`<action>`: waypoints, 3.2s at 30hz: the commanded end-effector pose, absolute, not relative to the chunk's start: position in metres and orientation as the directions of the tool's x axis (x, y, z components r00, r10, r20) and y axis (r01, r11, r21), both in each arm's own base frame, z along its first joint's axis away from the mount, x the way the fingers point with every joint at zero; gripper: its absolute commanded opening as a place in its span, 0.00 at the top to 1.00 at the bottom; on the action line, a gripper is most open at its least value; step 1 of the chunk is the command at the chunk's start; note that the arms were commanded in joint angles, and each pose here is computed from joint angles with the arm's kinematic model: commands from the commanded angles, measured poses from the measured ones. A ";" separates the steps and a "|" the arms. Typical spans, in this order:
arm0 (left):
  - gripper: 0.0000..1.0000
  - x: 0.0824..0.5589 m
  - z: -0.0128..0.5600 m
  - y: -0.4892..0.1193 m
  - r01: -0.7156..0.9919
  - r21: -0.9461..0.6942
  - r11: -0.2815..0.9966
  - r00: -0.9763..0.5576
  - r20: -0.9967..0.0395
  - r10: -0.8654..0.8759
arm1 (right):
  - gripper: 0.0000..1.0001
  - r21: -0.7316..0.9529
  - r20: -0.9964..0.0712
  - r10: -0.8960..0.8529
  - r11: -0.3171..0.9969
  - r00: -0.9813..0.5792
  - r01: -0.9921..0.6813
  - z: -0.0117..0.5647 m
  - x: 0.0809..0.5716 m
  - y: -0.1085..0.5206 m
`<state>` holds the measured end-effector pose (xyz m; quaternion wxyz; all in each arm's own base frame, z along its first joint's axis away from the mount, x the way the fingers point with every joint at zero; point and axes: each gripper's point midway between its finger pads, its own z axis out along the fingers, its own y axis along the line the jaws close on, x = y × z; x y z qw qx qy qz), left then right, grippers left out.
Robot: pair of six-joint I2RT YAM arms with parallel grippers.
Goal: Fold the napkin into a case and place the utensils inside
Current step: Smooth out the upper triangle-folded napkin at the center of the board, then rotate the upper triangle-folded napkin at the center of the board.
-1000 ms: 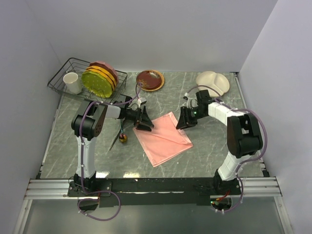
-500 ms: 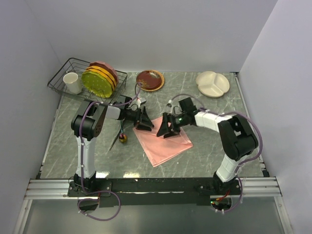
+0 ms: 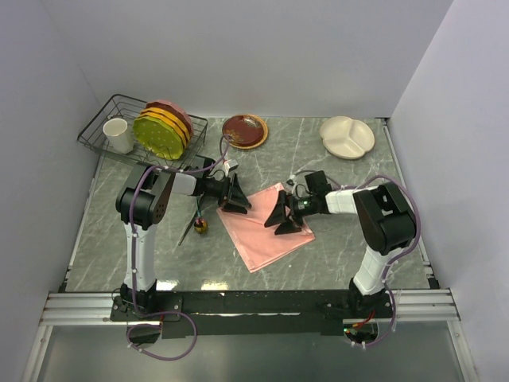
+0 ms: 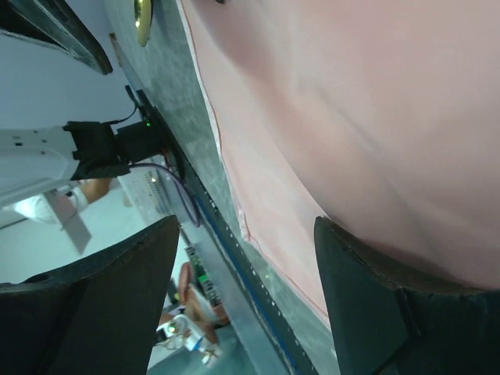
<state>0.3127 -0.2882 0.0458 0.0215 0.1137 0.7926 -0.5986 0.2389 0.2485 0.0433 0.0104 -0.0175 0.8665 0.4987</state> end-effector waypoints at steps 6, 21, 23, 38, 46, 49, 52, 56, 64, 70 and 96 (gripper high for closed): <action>0.31 0.310 0.018 -0.272 0.198 -0.921 0.336 -0.978 -0.162 0.131 | 0.23 0.795 0.039 -0.002 0.606 -0.999 0.030 0.014 0.214 0.194; 0.26 0.315 0.076 -0.277 0.311 -0.925 0.216 -0.947 -0.284 0.148 | 0.27 0.706 0.068 0.003 0.707 -0.998 0.050 0.009 0.210 0.165; 0.26 0.311 0.099 -0.288 0.368 -0.912 0.179 -0.924 -0.339 0.175 | 0.29 0.712 0.066 -0.002 0.700 -0.998 0.046 0.011 0.211 0.166; 0.34 0.246 0.107 -0.377 0.301 -0.951 0.067 -0.926 -0.275 0.259 | 0.57 0.745 -0.064 0.061 0.667 -0.996 -0.007 0.053 0.240 0.173; 0.34 0.256 0.077 -0.390 0.203 -0.972 0.114 -0.957 -0.172 0.235 | 0.62 0.596 0.010 0.089 0.799 -0.996 0.077 -0.004 0.244 0.150; 0.33 0.257 0.066 -0.383 0.181 -0.973 0.140 -0.962 -0.146 0.229 | 0.65 0.529 0.020 0.090 0.844 -0.996 0.087 -0.013 0.245 0.139; 0.32 0.263 0.053 -0.364 0.179 -0.970 0.164 -0.966 -0.142 0.216 | 0.67 0.491 0.023 0.089 0.866 -0.996 0.089 -0.019 0.243 0.132; 0.30 0.279 0.045 -0.332 0.198 -0.959 0.202 -0.968 -0.158 0.197 | 0.68 0.480 0.024 0.087 0.873 -0.996 0.087 -0.020 0.241 0.130; 0.28 0.292 0.037 -0.284 0.244 -0.943 0.225 -0.953 -0.190 0.236 | 0.68 0.482 0.020 0.082 0.873 -0.996 0.082 -0.020 0.241 0.130; 0.28 0.307 0.042 -0.256 0.255 -0.941 0.222 -0.952 -0.205 0.228 | 0.68 0.481 0.011 0.082 0.873 -0.997 0.077 -0.019 0.241 0.130; 0.51 0.337 0.079 -0.253 0.703 -0.476 0.528 -0.705 -0.563 0.431 | 0.62 0.490 -0.374 -0.151 0.805 -0.915 -0.333 0.065 0.340 0.171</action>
